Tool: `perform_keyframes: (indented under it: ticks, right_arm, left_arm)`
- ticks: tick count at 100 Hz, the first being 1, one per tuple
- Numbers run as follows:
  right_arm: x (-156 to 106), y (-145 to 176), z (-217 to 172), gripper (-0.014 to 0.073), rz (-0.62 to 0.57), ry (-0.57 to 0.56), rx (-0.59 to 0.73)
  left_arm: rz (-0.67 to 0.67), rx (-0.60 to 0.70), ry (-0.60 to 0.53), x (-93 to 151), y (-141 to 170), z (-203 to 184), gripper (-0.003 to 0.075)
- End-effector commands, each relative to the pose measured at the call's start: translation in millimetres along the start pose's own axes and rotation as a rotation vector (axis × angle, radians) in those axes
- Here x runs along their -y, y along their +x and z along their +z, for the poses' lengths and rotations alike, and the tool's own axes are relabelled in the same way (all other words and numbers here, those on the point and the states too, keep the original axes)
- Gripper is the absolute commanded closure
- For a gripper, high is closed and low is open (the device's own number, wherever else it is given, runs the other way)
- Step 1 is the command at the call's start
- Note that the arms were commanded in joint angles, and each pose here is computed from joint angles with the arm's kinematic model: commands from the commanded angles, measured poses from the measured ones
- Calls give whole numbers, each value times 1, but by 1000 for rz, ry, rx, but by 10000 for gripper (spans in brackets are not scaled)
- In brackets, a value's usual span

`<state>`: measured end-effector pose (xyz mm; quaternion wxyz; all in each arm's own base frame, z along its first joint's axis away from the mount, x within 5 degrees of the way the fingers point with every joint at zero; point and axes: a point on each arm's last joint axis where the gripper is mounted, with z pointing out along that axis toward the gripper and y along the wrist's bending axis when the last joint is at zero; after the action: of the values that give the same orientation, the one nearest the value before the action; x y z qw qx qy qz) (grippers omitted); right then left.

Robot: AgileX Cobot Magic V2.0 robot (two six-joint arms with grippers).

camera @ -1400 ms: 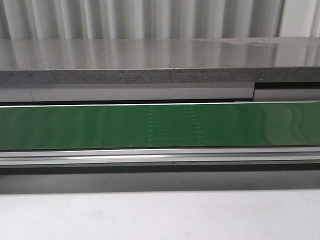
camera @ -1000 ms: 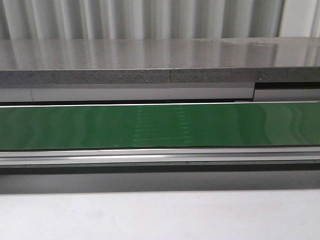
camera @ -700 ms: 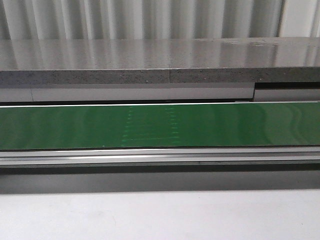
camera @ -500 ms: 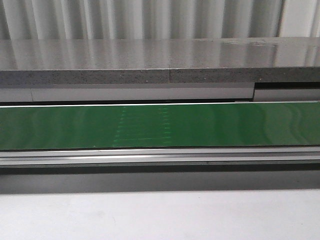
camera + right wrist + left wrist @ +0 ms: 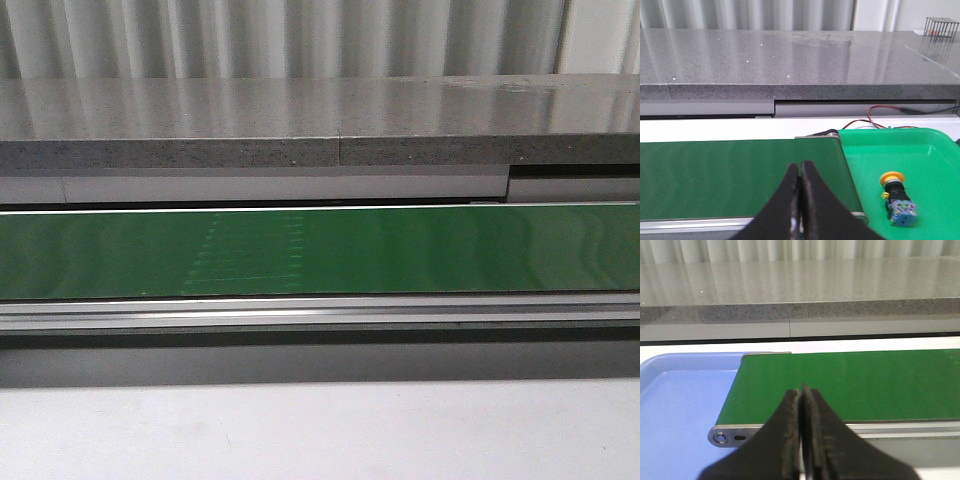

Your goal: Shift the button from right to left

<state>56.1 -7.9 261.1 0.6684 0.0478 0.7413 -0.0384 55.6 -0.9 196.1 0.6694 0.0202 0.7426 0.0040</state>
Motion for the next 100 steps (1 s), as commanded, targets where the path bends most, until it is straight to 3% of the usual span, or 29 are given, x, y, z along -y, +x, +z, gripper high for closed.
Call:
perform_keyframes:
  ticks: [1, 54, 66, 85, 100]
  right_arm:
    - [1, -31, 7, 662, -25, 14, -13]
    - [-3, -66, 98, 643, 35, 32, -675]
    - [-5, -70, 124, 500, 53, 31, -800]
    - [-6, -69, 161, 120, 51, 35, -892]
    - [0, -66, 188, 105, 67, 62, -912]
  left_arm:
    - [-11, 88, -2, 0, 0, -1, 740]
    - [-11, 88, -2, 0, 0, -1, 740]
    - [-11, 88, -2, 0, 0, -1, 740]
    - [-11, 88, -2, 0, 0, -1, 740]
    - [-11, 88, -2, 0, 0, -1, 740]
